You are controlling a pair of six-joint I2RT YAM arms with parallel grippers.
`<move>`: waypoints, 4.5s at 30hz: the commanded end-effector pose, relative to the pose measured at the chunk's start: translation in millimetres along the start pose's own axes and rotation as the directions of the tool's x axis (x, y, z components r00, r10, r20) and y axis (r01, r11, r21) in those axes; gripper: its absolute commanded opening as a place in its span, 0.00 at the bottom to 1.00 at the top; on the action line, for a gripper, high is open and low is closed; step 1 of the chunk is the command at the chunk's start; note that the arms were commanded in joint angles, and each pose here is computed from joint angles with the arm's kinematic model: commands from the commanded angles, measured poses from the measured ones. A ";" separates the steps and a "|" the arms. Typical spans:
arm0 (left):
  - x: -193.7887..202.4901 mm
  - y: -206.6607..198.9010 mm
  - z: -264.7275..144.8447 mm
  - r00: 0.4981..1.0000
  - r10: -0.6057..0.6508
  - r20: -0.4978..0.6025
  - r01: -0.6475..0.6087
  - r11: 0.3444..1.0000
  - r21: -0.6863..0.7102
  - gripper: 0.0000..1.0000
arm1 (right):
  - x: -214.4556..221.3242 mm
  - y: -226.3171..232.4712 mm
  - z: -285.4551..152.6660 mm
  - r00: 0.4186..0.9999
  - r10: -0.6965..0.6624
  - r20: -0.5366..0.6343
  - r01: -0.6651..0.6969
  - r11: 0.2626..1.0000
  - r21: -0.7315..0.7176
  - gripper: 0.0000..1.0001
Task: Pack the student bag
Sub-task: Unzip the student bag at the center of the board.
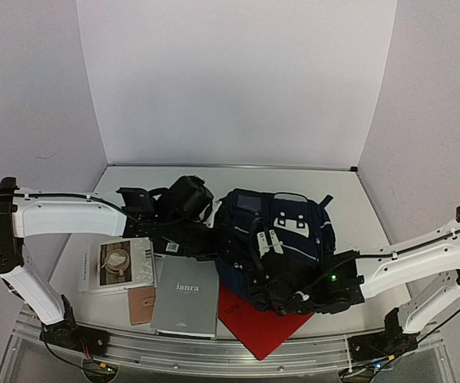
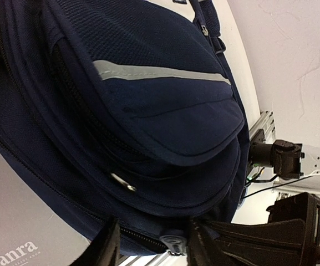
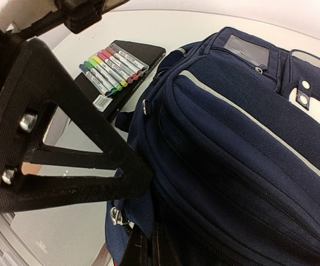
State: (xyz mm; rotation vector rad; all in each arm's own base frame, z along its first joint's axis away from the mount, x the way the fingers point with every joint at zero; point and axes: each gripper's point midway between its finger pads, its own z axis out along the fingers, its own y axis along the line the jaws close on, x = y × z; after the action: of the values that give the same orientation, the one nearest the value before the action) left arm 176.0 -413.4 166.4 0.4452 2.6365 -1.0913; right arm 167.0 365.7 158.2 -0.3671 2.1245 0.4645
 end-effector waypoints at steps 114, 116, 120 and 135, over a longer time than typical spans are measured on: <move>17.4 58.3 -13.1 0.987 -0.002 0.160 0.044 0.965 -0.258 0.00 | -31.4 -7.9 -14.0 0.990 0.092 0.104 -0.098 0.994 0.045 0.00; 16.6 72.1 -15.5 0.986 -0.039 0.163 0.084 0.956 -0.281 0.00 | -31.0 -10.1 -15.0 0.991 0.088 0.101 -0.094 0.994 0.053 0.00; 9.5 93.4 -24.2 0.979 -0.089 0.184 0.143 0.940 -0.309 0.00 | -27.6 -15.8 -15.7 0.994 0.069 0.088 -0.076 0.994 0.079 0.00; -14.6 155.3 -51.2 0.972 -0.133 0.196 0.206 0.882 -0.423 0.00 | -21.4 -18.7 -18.7 0.999 0.005 0.044 -0.009 0.996 0.089 0.00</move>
State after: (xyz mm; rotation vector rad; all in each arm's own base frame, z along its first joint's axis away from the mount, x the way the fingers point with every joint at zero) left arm 161.1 -391.7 166.5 0.4349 2.5794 -1.1764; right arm 170.5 376.2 174.8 -0.2694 2.1142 0.5649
